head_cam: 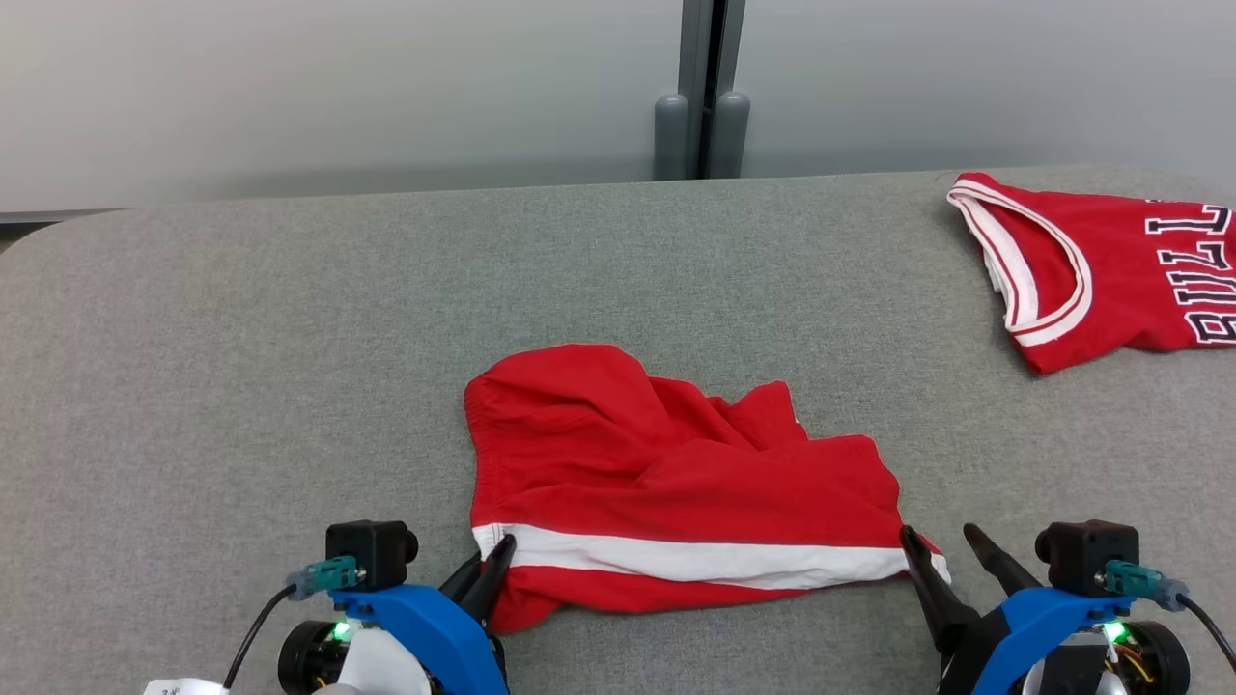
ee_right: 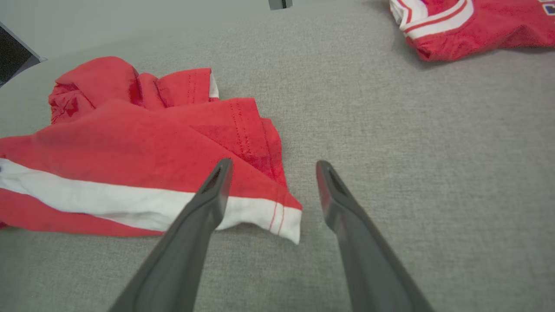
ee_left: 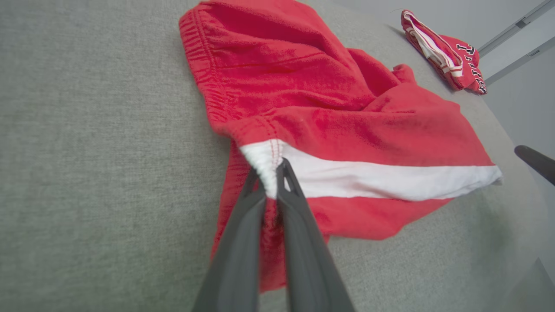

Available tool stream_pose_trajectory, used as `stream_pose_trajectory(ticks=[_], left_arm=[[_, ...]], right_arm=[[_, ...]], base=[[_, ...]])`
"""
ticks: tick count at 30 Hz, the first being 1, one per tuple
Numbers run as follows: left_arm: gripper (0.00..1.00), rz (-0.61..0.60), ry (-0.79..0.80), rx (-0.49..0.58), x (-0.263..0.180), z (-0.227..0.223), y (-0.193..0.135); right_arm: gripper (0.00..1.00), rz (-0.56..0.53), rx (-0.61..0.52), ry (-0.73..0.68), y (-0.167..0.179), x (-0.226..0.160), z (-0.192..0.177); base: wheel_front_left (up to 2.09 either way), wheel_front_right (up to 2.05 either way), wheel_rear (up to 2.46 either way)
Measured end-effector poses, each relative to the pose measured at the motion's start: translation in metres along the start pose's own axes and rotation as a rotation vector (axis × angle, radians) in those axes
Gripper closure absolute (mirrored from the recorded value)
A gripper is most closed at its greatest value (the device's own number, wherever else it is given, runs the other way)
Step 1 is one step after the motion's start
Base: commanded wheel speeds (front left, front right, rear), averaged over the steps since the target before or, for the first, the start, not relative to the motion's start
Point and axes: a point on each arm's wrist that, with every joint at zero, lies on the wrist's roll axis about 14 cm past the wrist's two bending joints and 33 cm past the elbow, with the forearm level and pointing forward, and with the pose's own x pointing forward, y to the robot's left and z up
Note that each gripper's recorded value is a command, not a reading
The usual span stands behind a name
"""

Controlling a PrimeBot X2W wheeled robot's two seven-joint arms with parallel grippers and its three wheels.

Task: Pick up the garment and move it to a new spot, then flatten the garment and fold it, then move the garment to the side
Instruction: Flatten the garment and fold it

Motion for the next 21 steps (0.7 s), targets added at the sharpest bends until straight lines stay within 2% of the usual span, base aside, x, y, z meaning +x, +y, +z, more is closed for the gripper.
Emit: stream_pose_trajectory(ticks=[6,11,17,18,19,20,21], left_arm=[[1.00,0.006,-0.020,-0.008,-0.003,-0.007,0.001],[1.00,0.002,-0.022,-0.014,-0.004,-0.009,-0.001],[1.00,-0.002,-0.035,-0.012,-0.002,-0.006,-0.001],[1.00,-0.003,-0.035,-0.010,-0.002,-0.005,-0.001],[1.00,-0.003,-0.040,-0.009,-0.001,-0.004,-0.001],[1.00,-0.004,-0.044,-0.008,-0.001,-0.004,-0.001],[1.00,-0.005,-0.045,-0.006,-0.001,-0.003,-0.001]], right_arm=[[0.00,0.000,0.037,0.166,-0.002,0.001,-0.028],[0.00,-0.007,0.052,0.219,-0.005,0.004,-0.038],[0.00,0.031,0.057,0.263,0.008,0.006,-0.047],[0.09,0.033,0.056,0.259,0.008,0.006,-0.046],[0.57,0.034,0.056,0.257,0.009,0.007,-0.045],[0.90,0.034,0.055,0.248,0.009,0.007,-0.044],[1.00,0.036,0.055,0.244,0.009,0.007,-0.043]], base=[[0.00,0.00,0.00],[0.00,0.00,0.00],[0.00,0.00,0.00],[0.00,0.00,0.00],[0.00,0.00,0.00],[0.00,0.00,0.00],[0.00,0.00,0.00]])
